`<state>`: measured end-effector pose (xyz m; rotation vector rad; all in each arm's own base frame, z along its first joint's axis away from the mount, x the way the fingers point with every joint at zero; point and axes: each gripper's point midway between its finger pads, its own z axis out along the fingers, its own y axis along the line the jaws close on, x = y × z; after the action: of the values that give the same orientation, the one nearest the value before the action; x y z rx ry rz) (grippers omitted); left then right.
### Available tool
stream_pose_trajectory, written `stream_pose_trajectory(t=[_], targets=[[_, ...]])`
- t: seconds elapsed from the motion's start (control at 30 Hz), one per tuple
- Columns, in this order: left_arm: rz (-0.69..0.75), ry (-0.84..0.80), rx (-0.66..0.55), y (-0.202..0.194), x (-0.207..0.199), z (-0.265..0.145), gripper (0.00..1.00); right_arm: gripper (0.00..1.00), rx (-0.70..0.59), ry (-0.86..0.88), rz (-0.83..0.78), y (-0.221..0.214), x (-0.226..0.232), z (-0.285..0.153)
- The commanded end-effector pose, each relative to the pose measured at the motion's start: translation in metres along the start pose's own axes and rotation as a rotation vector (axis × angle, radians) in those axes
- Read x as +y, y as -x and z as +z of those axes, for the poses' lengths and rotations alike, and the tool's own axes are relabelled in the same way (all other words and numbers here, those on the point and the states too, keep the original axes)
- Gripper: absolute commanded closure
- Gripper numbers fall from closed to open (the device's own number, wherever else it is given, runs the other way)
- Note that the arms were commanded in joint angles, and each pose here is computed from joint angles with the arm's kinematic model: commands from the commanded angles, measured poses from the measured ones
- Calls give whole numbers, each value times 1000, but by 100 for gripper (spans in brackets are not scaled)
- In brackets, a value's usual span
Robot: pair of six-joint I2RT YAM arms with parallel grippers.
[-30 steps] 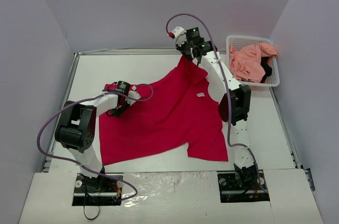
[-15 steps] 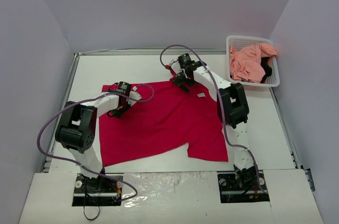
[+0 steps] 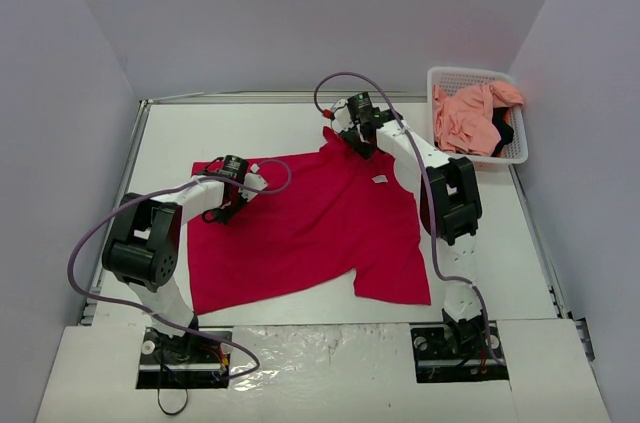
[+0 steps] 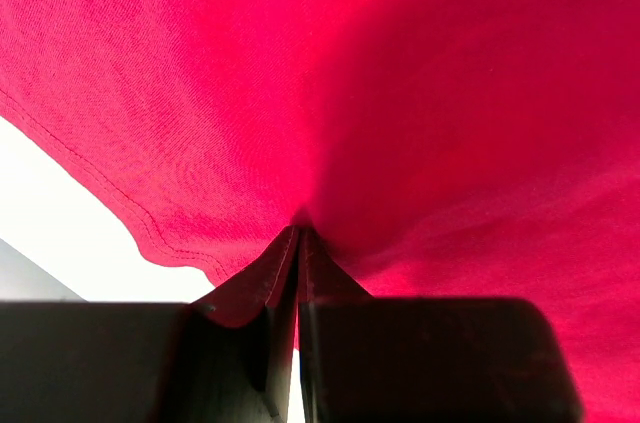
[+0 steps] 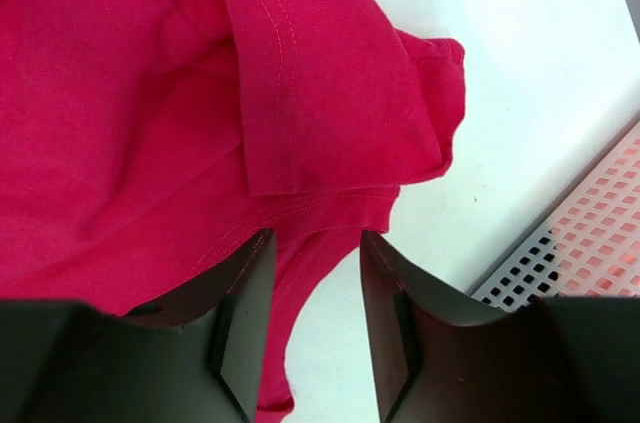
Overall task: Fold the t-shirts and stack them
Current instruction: Flatten out the tshirt
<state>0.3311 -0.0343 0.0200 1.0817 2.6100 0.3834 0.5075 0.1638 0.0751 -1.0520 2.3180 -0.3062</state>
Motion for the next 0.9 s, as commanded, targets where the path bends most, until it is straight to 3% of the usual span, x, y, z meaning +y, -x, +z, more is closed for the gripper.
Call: stream_pose_trajectory(t=[0.0, 0.63, 0.87], targets=[[-15, -69, 11, -7, -18, -5, 98, 66, 12, 16, 14, -4, 3, -1], [-13, -71, 32, -10, -20, 1, 97, 63, 113, 135, -13, -40, 39, 50], [-11, -73, 34, -11, -20, 1, 98, 82, 134, 101, 12, -46, 29, 55]])
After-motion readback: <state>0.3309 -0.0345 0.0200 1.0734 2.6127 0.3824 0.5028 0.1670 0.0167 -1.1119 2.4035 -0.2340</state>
